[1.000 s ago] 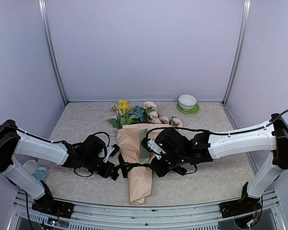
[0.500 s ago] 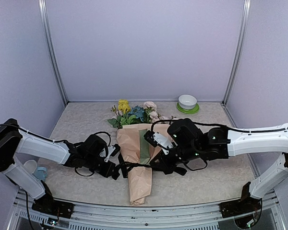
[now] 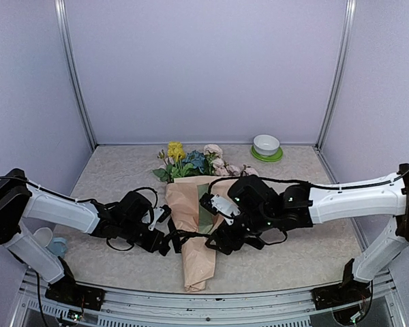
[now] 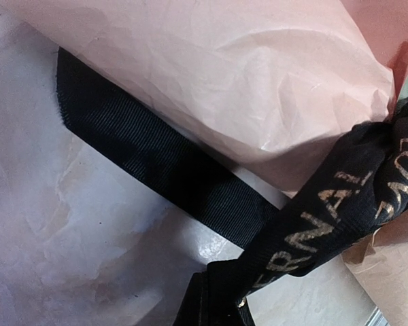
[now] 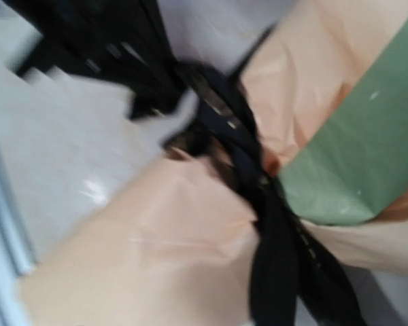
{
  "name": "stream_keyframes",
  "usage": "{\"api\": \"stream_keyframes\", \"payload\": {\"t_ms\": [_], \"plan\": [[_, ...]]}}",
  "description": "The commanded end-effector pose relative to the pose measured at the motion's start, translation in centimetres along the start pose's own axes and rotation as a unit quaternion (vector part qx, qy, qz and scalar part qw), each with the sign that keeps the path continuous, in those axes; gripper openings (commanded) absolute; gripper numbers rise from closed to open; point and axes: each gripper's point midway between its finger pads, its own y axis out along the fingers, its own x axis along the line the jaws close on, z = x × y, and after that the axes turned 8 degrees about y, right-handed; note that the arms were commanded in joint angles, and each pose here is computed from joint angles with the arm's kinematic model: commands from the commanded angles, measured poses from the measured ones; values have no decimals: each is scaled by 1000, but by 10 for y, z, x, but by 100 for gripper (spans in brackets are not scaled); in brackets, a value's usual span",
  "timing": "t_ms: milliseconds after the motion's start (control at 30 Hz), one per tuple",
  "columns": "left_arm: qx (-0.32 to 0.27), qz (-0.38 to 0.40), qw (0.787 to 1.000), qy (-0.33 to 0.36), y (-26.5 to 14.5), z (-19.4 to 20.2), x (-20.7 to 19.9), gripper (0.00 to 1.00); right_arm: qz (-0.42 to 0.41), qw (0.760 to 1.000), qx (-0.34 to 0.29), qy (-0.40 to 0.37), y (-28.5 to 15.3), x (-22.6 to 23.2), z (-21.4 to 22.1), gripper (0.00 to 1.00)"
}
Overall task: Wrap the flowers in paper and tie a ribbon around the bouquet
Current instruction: Tie the half-tied ribbon around the folded bouquet.
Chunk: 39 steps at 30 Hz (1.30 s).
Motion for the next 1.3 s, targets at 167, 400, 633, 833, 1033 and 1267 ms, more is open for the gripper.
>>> {"api": "stream_keyframes", "payload": {"t_ms": [167, 400, 633, 833, 1033, 1267], "plan": [[3, 2, 1000, 14, 2, -4, -3, 0, 133, 989, 46, -39, 34, -42, 7, 54], [3, 2, 1000, 15, 2, -4, -3, 0, 129, 990, 38, -45, 40, -42, 6, 2], [1, 3, 1000, 16, 1, -5, -4, 0, 89, 995, 32, -42, 28, -27, 3, 0], [1, 1, 1000, 16, 2, -5, -3, 0, -129, 987, -5, -96, -21, 57, -3, 0], [2, 1, 1000, 15, 2, -5, -2, 0, -243, 963, -23, -113, -75, 99, -2, 0], [3, 2, 1000, 15, 3, -4, -2, 0, -298, 946, -49, -120, -91, 115, -4, 0]]}}
